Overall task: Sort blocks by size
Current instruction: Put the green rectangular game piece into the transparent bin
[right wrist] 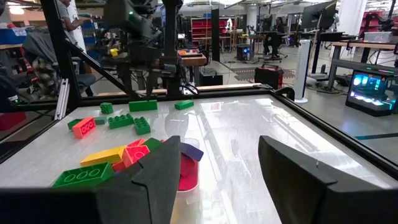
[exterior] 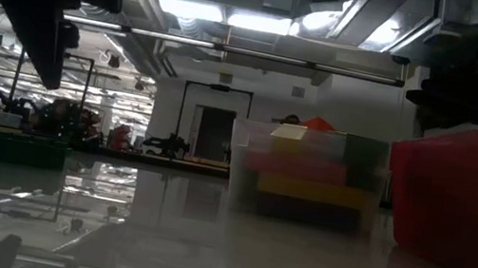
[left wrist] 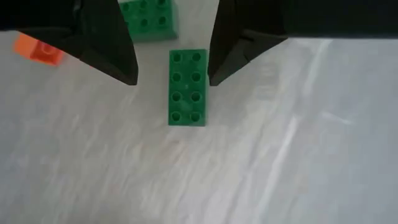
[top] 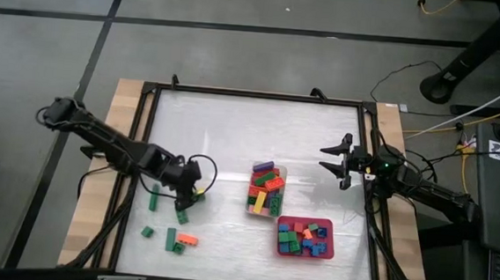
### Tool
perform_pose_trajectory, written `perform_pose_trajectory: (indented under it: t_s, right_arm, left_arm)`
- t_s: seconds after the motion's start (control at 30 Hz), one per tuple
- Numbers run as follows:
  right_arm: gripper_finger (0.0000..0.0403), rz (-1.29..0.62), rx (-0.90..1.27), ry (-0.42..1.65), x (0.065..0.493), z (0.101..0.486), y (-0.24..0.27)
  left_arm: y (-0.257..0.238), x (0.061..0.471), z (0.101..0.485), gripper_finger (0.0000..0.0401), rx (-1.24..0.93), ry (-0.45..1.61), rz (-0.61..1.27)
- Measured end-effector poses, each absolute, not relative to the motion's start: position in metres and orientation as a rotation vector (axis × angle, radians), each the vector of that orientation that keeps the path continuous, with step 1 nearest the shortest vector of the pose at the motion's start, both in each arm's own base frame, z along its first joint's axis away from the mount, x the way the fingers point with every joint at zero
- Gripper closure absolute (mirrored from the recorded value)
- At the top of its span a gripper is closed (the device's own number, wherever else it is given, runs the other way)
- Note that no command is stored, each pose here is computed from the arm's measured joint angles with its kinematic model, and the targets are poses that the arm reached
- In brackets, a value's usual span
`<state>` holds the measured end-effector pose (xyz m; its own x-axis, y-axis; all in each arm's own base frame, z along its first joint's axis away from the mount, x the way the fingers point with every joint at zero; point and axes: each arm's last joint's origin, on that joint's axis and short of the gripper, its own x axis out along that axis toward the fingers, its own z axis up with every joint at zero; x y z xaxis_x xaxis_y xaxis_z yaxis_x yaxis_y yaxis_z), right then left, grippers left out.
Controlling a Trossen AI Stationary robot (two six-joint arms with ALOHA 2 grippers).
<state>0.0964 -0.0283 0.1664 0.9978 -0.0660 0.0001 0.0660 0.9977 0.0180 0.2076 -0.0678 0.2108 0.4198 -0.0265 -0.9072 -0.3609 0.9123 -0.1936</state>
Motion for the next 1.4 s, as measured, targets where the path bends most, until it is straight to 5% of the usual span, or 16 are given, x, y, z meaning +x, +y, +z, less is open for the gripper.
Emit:
perform_pose_trajectory:
  t_s: [0.5, 1.27, 1.4]
  right_arm:
    - [0.0189, -0.066, 0.018, 0.0, 0.096, 0.166, -0.028]
    - [0.0189, -0.066, 0.018, 0.0, 0.096, 0.166, -0.028]
    - [0.0189, -0.066, 0.018, 0.0, 0.096, 0.166, -0.028]
  left_arm:
    - [-0.1, 0.214, 0.18, 0.0219, -0.13, 1.117, 0.304]
    - [-0.11, 0.23, 0.138, 0.022, -0.107, 1.192, 0.351]
    - [-0.109, 0.232, 0.137, 0.0245, -0.131, 1.188, 0.366]
